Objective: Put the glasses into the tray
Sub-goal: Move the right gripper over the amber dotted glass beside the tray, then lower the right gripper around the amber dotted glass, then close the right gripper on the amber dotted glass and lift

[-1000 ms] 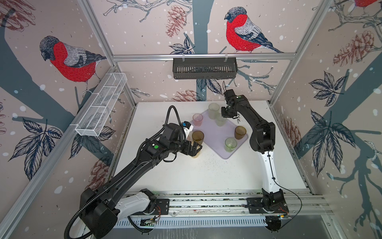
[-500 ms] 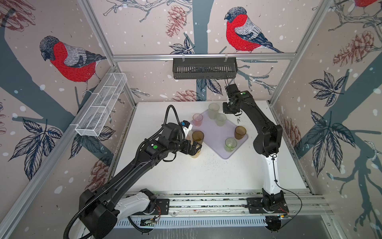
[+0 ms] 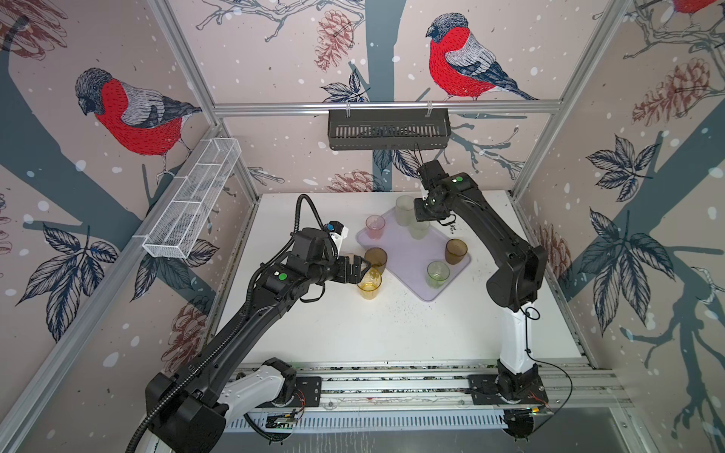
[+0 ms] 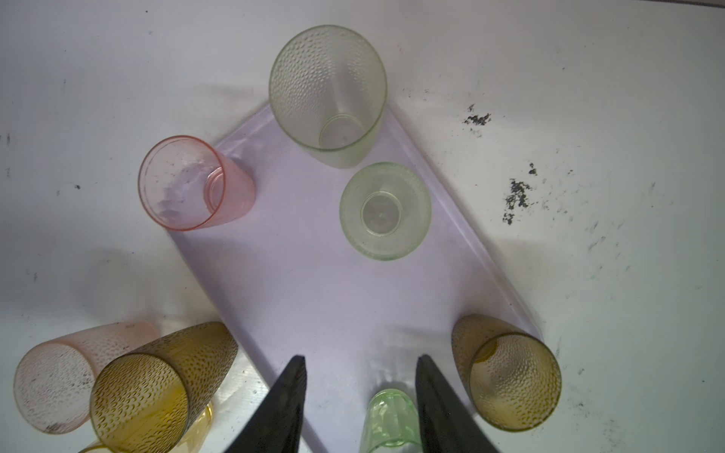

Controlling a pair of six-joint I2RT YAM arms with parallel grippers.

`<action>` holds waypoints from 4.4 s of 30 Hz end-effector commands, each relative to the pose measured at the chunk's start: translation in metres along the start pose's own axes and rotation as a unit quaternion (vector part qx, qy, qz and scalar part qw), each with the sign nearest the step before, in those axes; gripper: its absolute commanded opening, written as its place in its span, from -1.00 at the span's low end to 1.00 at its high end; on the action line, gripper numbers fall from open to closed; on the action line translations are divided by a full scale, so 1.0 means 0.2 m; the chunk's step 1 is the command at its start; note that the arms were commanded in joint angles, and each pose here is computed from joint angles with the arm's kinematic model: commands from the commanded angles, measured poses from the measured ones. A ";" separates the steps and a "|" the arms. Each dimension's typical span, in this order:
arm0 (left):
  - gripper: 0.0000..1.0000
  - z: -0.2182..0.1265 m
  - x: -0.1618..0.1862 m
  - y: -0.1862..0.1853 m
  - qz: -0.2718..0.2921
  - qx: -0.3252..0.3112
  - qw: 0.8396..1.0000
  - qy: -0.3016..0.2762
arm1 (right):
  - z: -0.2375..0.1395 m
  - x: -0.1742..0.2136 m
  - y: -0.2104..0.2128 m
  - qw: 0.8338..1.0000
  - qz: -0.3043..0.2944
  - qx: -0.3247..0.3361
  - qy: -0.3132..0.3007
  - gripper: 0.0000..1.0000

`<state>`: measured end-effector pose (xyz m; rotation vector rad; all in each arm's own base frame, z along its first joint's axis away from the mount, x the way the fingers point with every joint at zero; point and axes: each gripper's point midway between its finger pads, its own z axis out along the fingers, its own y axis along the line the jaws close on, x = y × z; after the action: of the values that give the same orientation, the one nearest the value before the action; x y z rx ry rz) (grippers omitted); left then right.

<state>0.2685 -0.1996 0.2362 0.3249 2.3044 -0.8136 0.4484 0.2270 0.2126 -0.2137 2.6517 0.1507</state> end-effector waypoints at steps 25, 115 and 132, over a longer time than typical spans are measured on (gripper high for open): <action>0.97 -0.04 0.08 0.08 -0.033 -0.011 0.999 0.005 | 0.08 0.32 0.54 0.991 -0.048 -0.100 0.074 -0.10; 0.97 0.01 0.12 0.05 -0.004 0.021 1.000 0.011 | 0.39 0.49 0.61 0.986 -0.081 -0.078 0.126 -0.81; 0.97 0.00 0.07 0.06 0.016 0.008 1.000 0.001 | 0.29 0.42 0.54 0.989 -0.075 -0.066 0.106 -0.90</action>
<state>0.2580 -0.1873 0.2120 0.3191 2.3380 -0.8280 0.3810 0.3381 0.1232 -0.5040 2.8345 0.2959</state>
